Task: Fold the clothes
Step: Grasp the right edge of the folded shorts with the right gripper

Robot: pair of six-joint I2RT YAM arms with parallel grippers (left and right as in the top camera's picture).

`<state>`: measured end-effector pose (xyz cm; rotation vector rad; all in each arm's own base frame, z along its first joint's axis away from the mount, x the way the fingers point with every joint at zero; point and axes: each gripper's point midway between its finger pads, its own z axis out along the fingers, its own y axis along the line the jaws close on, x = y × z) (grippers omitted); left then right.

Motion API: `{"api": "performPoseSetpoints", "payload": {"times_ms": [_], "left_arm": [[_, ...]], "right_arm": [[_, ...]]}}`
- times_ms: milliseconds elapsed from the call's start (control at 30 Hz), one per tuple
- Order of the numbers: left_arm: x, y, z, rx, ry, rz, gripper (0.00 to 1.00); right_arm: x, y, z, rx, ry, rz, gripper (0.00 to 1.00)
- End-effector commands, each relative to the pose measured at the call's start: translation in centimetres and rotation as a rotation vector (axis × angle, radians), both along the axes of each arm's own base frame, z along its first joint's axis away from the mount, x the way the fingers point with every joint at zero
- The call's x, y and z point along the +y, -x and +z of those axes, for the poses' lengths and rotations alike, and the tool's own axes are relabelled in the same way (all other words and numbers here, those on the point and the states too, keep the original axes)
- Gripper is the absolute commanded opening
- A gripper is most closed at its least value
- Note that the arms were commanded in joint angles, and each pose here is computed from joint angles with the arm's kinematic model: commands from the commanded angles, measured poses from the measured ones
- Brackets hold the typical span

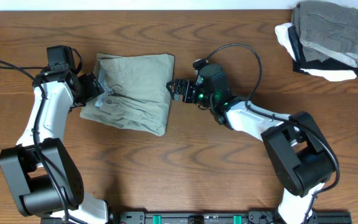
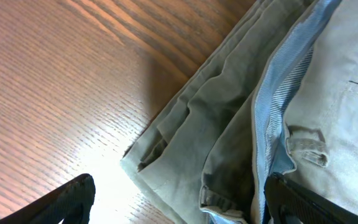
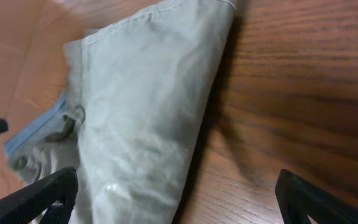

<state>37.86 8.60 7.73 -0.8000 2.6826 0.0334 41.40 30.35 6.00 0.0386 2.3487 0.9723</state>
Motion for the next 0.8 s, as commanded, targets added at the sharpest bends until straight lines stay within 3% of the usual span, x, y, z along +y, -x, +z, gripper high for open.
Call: {"api": "performPoseSetpoints", "payload": {"times_ms": [0, 467, 667, 700, 767], "left_arm": [[-0.1, -0.1, 0.4, -0.012, 0.015, 0.01, 0.88], [-0.1, 0.1, 0.3, -0.005, 0.016, 0.01, 0.88], [-0.1, 0.1, 0.3, -0.004, 0.017, 0.01, 0.88], [-0.1, 0.1, 0.3, -0.004, 0.017, 0.01, 0.88], [-0.2, 0.2, 0.3, 0.001, 0.017, 0.01, 0.89]], "right_arm": [[0.5, -0.3, -0.6, 0.024, -0.016, -0.07, 0.99], [4.8, 0.5, -5.4, 0.161, -0.075, -0.115, 0.99], [9.1, 1.5, -5.5, 0.174, -0.1, -0.035, 0.99], [9.4, 1.7, -5.6, 0.178, -0.094, -0.028, 0.95], [9.7, 1.8, -5.4, 0.167, -0.079, -0.01, 0.75]]}}
